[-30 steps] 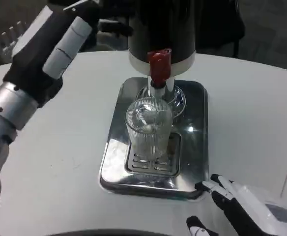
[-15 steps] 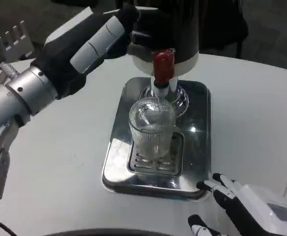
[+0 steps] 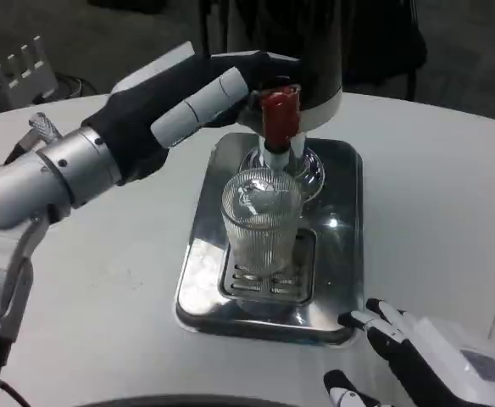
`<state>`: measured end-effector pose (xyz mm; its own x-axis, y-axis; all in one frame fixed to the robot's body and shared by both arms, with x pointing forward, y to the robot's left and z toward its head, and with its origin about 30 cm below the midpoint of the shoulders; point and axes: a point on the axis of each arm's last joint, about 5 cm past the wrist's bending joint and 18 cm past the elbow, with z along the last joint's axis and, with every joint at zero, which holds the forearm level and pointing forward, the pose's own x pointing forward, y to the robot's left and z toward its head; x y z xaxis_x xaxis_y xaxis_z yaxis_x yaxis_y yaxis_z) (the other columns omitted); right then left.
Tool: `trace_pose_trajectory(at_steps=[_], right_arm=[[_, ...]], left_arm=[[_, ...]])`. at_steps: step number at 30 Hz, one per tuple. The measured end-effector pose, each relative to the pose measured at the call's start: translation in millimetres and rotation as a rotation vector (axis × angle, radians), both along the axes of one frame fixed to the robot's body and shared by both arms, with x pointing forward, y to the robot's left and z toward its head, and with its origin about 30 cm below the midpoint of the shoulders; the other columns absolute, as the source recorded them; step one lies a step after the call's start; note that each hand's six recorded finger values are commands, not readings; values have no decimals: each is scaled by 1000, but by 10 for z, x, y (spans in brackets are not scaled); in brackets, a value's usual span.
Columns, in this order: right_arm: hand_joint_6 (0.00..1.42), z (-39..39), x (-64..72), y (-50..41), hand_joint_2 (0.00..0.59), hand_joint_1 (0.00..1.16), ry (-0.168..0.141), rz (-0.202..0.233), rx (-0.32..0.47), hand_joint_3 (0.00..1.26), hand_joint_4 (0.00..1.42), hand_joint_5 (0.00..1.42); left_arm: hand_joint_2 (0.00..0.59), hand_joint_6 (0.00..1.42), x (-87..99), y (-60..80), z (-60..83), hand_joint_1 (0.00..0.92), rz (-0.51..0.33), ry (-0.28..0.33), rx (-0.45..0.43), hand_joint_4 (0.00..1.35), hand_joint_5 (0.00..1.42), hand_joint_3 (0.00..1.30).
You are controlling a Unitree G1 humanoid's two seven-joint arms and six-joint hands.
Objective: Grasp the cup under the faucet to collect the drink, then remove the cup.
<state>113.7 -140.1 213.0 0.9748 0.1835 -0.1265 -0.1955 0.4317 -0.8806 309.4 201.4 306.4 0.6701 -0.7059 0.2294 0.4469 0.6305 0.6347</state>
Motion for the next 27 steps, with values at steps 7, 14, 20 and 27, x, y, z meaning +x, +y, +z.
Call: trace_pose_trajectory(at_steps=[7, 14, 20, 27], right_arm=[[46, -4, 0, -3, 469, 248, 4, 4, 13, 143, 0, 0], [47, -10, -5, -8, 469, 248, 12, 3, 27, 145, 0, 0], [47, -18, -13, -10, 469, 248, 19, 1, 28, 145, 0, 0], [47, -24, -10, -19, 467, 248, 27, 4, 64, 145, 0, 0]], left_arm=[[49, 395, -12, -34, 2, 0, 13, -77, 111, 251, 345, 312], [47, 355, -31, -64, 12, 0, 15, -144, 194, 203, 283, 289], [46, 340, -42, -89, 7, 0, 10, -189, 242, 185, 265, 274], [45, 325, -60, -127, 3, 0, 10, -254, 310, 166, 230, 267]])
